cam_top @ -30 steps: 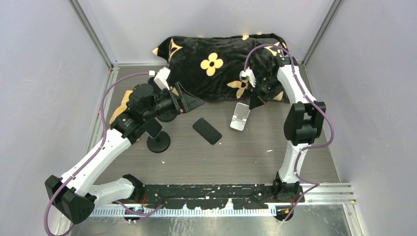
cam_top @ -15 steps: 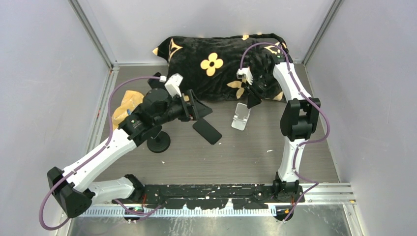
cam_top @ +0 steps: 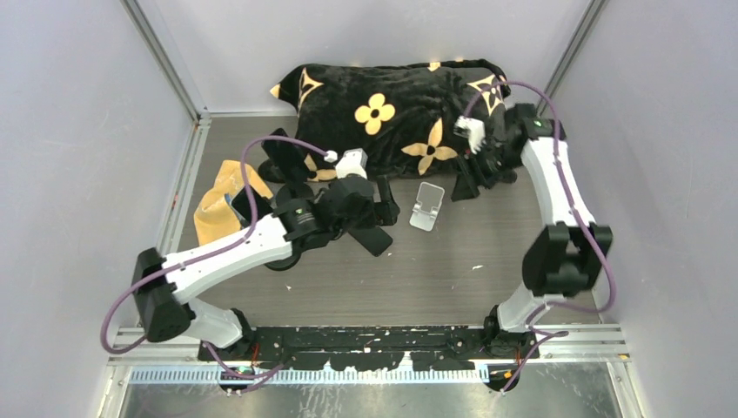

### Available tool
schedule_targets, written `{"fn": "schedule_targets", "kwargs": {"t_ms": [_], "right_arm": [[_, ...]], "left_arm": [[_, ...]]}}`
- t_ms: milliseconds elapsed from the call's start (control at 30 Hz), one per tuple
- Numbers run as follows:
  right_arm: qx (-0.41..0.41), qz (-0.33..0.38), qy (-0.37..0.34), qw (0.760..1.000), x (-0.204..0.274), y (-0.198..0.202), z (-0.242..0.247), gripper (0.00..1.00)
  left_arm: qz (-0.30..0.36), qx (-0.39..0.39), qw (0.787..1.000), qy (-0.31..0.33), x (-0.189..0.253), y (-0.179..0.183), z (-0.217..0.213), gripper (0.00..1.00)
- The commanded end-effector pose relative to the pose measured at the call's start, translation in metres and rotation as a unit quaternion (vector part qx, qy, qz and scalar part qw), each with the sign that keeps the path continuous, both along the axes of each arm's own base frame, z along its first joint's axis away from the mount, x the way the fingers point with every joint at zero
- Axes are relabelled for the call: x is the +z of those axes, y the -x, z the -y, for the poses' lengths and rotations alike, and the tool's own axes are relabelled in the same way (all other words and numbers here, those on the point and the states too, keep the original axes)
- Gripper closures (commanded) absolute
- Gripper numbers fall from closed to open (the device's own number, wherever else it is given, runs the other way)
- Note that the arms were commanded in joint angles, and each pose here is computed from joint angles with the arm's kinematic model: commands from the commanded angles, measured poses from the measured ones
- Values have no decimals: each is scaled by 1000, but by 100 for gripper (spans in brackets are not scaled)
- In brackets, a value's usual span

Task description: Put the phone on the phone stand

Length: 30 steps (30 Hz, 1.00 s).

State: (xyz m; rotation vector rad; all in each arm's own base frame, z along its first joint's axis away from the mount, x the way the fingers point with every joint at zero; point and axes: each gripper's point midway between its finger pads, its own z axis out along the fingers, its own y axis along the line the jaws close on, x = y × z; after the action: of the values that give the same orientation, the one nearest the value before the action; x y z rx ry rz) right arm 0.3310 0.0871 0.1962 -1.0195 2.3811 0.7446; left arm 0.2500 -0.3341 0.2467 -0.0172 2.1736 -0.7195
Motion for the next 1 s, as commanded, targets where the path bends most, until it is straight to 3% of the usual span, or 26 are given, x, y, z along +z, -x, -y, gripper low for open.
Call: {"fn": "schedule_targets", "kwargs": {"t_ms": [0,100,133,267,400,567,967], "right_arm": [[-111,18,-50,992,7,26,15,22],[-134,69,-47,987,-1,47,22,1],[-142,83,-50,985,-2,53,21,1],[-163,79,-89,979,-12,69,11,0],[-172,74,-107,976,-15,69,9,0],[-176,65,-122,975,-17,67,6,0],[-169,43,-141,975,-22,68,0,0]], "left_arm": [[-18,120,990,-74,-26,-22,-26,14],[-46,174,978,-106,-52,-31,-34,3],[-71,188,974,-105,-67,-33,-32,3],[-177,244,947,-108,-114,-41,-42,3],[-190,300,921,-159,-135,-50,-56,3],[-219,342,897,-174,-161,-57,-61,2],[-262,341,885,-177,-201,-69,-54,1]]}}
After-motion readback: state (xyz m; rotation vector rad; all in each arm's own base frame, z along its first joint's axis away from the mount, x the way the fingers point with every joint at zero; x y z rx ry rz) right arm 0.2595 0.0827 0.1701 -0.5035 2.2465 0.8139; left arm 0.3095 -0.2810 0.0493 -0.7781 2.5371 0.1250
